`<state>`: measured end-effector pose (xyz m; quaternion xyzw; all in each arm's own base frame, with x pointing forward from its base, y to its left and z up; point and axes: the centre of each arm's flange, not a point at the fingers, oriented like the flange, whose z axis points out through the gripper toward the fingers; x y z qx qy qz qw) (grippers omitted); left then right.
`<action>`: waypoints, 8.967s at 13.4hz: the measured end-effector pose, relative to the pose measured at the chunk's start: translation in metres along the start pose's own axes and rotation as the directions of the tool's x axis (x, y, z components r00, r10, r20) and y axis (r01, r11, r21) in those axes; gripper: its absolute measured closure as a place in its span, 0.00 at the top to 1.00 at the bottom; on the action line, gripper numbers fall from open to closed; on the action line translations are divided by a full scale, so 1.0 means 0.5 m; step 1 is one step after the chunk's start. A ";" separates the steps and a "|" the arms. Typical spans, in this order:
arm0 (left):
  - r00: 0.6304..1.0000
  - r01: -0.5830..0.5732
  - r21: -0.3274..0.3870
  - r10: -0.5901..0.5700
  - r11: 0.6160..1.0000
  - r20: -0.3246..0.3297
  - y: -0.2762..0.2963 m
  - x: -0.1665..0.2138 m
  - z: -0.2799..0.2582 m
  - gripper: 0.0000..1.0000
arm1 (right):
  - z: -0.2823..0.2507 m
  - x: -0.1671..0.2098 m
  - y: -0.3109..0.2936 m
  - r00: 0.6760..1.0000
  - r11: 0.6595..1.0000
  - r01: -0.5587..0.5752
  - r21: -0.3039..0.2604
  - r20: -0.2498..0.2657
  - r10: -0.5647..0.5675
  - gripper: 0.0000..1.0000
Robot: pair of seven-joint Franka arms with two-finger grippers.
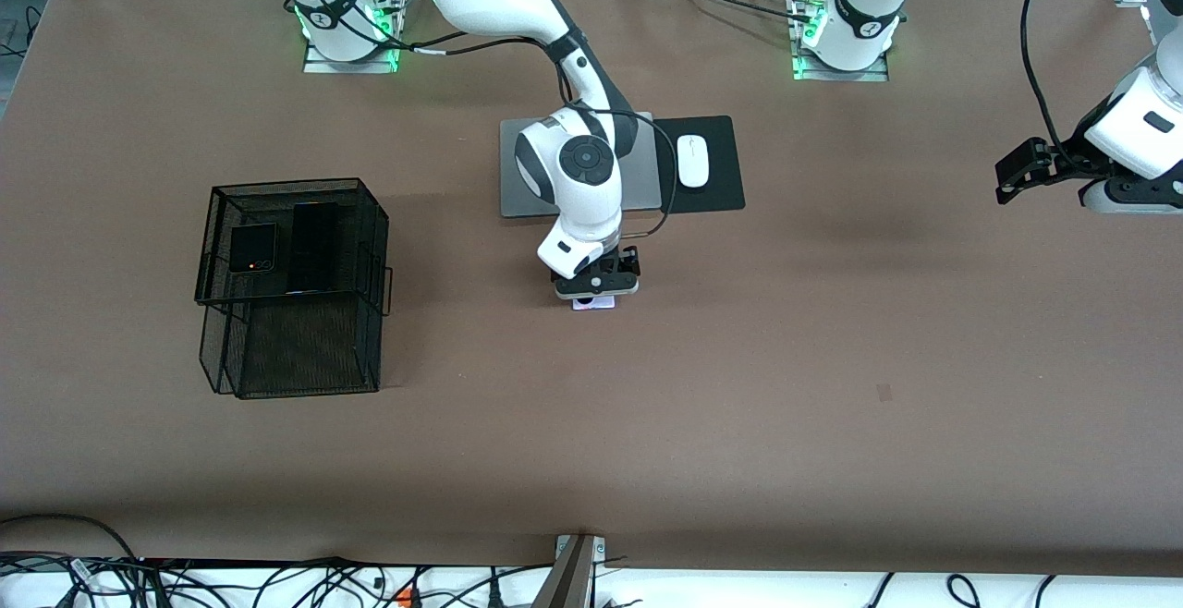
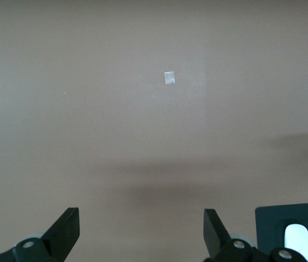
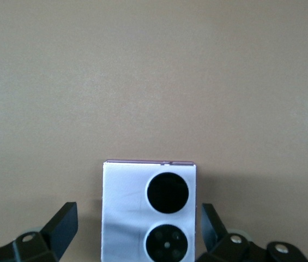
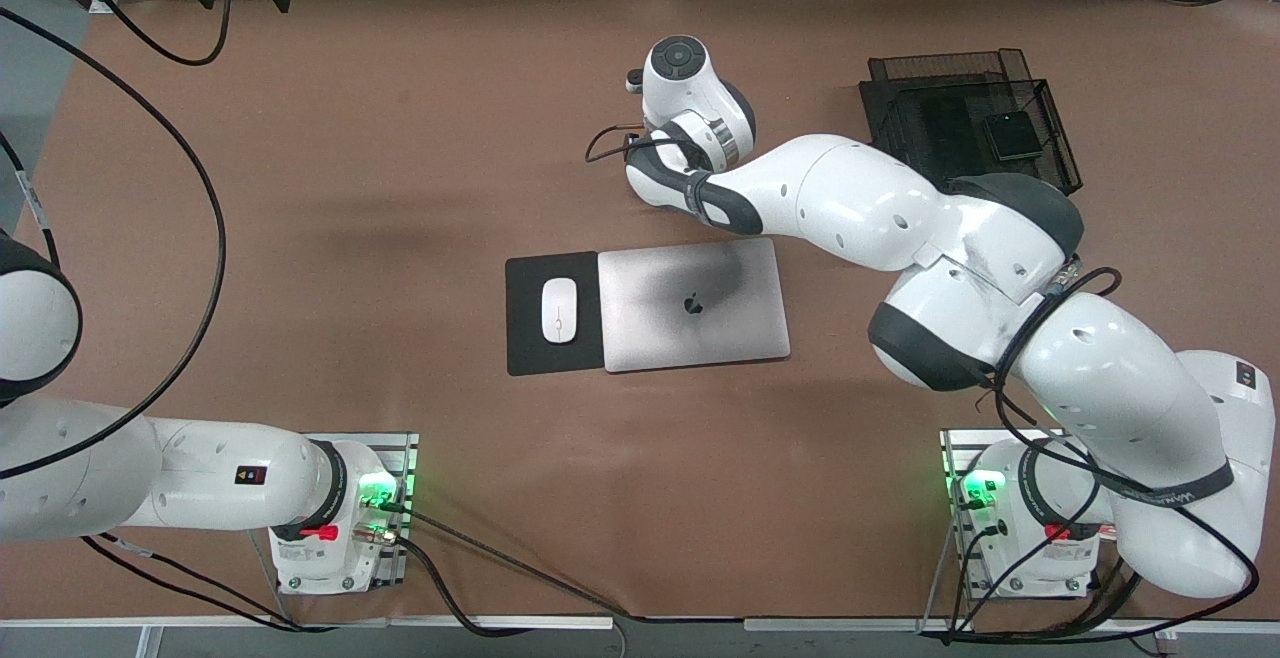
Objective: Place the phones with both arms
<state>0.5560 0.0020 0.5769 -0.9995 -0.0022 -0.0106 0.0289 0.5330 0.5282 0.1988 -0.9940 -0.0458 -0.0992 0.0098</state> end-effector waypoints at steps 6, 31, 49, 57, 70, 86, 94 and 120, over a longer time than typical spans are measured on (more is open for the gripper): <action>1.000 0.012 -0.001 -0.012 1.000 -0.004 0.031 0.056 -0.011 1.00 | 0.048 -0.013 0.007 1.000 1.000 -0.004 -0.007 -0.003 0.004 1.00; 1.000 -0.019 -0.007 0.019 1.000 -0.009 0.067 0.043 -0.048 1.00 | -0.453 0.164 0.157 0.981 0.998 -0.047 -0.043 0.186 0.054 0.85; 0.998 -0.021 -0.007 0.021 1.000 -0.061 0.065 -0.012 -0.040 1.00 | -0.211 0.336 0.983 0.970 0.997 0.076 0.019 0.228 -0.078 0.85; 0.998 -0.022 -0.007 0.021 1.000 -0.062 0.066 -0.012 -0.041 1.00 | -0.066 0.281 1.009 0.955 1.000 0.023 0.012 0.296 -0.026 0.85; 0.998 -0.022 -0.007 0.021 1.000 -0.062 0.066 -0.012 -0.041 1.00 | -0.312 0.331 1.013 0.961 1.000 -0.009 0.020 0.276 0.003 1.00; 0.998 -0.018 -0.007 0.018 1.000 -0.053 0.062 -0.013 -0.039 1.00 | -0.583 0.231 0.935 0.944 0.998 0.025 -0.051 0.330 -0.007 1.00; 0.998 -0.021 -0.006 0.020 1.000 -0.054 0.065 -0.013 -0.040 1.00 | -0.744 0.110 1.083 0.963 0.999 -0.029 -0.035 0.266 0.037 1.00; 0.998 -0.021 -0.006 0.021 1.000 -0.054 0.065 -0.013 -0.040 1.00 | -0.784 0.103 1.092 0.964 0.998 -0.040 -0.045 0.262 0.051 1.00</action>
